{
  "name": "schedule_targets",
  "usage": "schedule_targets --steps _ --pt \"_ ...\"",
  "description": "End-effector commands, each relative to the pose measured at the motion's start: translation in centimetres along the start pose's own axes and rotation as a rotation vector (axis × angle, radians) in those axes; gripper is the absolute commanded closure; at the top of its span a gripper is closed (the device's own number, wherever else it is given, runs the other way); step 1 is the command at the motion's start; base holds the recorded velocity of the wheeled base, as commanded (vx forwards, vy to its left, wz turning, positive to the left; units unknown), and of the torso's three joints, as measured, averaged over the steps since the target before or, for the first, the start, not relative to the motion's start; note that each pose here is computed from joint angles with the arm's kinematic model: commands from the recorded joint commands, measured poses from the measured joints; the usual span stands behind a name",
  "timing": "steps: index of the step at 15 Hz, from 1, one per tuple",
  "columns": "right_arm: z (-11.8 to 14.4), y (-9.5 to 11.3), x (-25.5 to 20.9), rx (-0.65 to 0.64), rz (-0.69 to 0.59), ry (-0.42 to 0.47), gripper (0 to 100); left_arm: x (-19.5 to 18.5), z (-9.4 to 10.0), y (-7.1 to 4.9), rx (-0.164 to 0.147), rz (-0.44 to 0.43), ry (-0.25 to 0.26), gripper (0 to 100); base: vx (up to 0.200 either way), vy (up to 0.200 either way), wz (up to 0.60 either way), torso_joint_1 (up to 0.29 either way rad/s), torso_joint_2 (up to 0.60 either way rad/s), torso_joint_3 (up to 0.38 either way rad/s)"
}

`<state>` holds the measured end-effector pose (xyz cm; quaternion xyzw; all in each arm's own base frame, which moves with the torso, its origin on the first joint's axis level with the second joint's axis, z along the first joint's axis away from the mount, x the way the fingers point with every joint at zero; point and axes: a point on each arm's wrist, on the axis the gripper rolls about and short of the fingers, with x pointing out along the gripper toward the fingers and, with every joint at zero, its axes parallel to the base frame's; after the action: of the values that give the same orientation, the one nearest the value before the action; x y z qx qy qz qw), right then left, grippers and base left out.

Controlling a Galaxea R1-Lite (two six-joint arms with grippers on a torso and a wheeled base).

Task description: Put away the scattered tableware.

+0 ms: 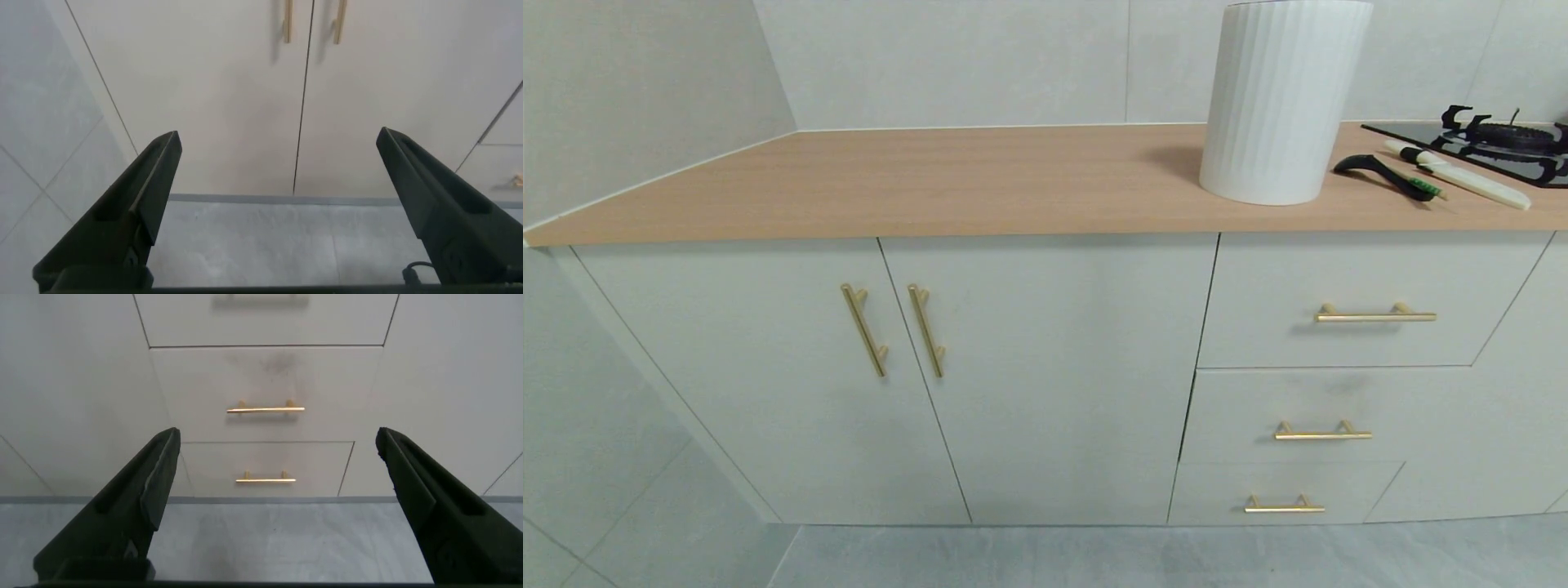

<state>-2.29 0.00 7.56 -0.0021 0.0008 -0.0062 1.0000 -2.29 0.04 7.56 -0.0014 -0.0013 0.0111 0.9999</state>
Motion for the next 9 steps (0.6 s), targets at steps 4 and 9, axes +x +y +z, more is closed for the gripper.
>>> schedule_targets --steps 4,9 --pt "0.0 0.0 0.01 0.0 0.0 0.002 0 0.01 0.01 0.0 0.001 0.001 0.001 0 0.0 -0.1 0.0 0.001 0.0 0.004" --pt "0.0 0.0 0.01 0.0 0.0 0.002 0 0.01 0.01 0.0 0.001 0.001 0.001 0 0.0 -0.2 0.0 0.0 0.0 0.002"
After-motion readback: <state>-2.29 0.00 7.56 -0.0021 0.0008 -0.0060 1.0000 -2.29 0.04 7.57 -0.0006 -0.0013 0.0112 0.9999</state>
